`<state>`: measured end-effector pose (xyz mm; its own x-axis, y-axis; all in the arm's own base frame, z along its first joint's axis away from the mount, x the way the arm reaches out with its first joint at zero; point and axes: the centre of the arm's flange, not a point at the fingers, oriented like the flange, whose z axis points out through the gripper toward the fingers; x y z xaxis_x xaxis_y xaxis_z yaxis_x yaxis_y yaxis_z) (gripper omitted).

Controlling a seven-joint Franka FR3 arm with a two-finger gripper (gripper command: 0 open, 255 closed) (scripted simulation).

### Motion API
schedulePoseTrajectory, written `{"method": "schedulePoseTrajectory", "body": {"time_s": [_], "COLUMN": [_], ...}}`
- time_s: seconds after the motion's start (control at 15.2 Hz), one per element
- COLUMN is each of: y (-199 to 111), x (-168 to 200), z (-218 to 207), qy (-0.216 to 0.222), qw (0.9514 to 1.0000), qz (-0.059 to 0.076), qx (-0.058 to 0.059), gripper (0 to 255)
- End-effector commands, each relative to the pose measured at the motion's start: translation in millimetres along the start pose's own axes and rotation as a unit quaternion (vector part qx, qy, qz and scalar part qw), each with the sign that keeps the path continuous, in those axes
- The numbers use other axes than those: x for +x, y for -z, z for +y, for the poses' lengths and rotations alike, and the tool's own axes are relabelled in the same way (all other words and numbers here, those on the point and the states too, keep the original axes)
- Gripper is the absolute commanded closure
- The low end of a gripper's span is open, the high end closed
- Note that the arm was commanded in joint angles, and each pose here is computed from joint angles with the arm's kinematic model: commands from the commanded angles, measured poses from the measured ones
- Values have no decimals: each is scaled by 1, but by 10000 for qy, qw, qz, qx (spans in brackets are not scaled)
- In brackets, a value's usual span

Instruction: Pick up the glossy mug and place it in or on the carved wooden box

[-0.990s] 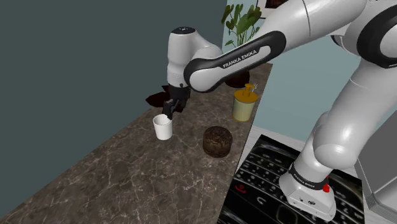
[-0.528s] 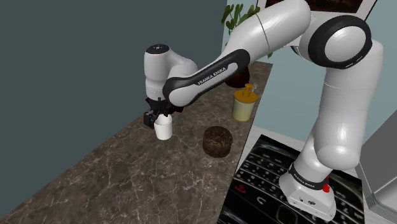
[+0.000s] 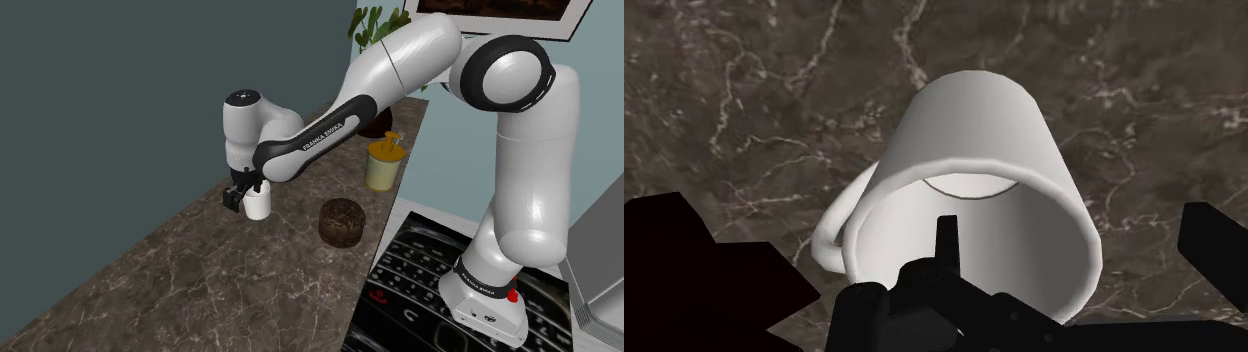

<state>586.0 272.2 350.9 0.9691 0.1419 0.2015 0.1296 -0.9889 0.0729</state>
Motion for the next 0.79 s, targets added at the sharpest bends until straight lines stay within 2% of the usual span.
{"method": "schedulePoseTrajectory", "body": {"time_s": [0.0, 0.46, 0.53, 0.73], "y": [-5, -5, -5, -5], "x": [-1, 0, 0, 0], "z": [0, 0, 0, 0], "qy": [1, 1, 1, 1], "qw": [10000, 10000, 10000, 10000], "qz": [1, 1, 1, 1], "qx": [1, 0, 0, 0], "gripper": [0, 0, 255, 255]}}
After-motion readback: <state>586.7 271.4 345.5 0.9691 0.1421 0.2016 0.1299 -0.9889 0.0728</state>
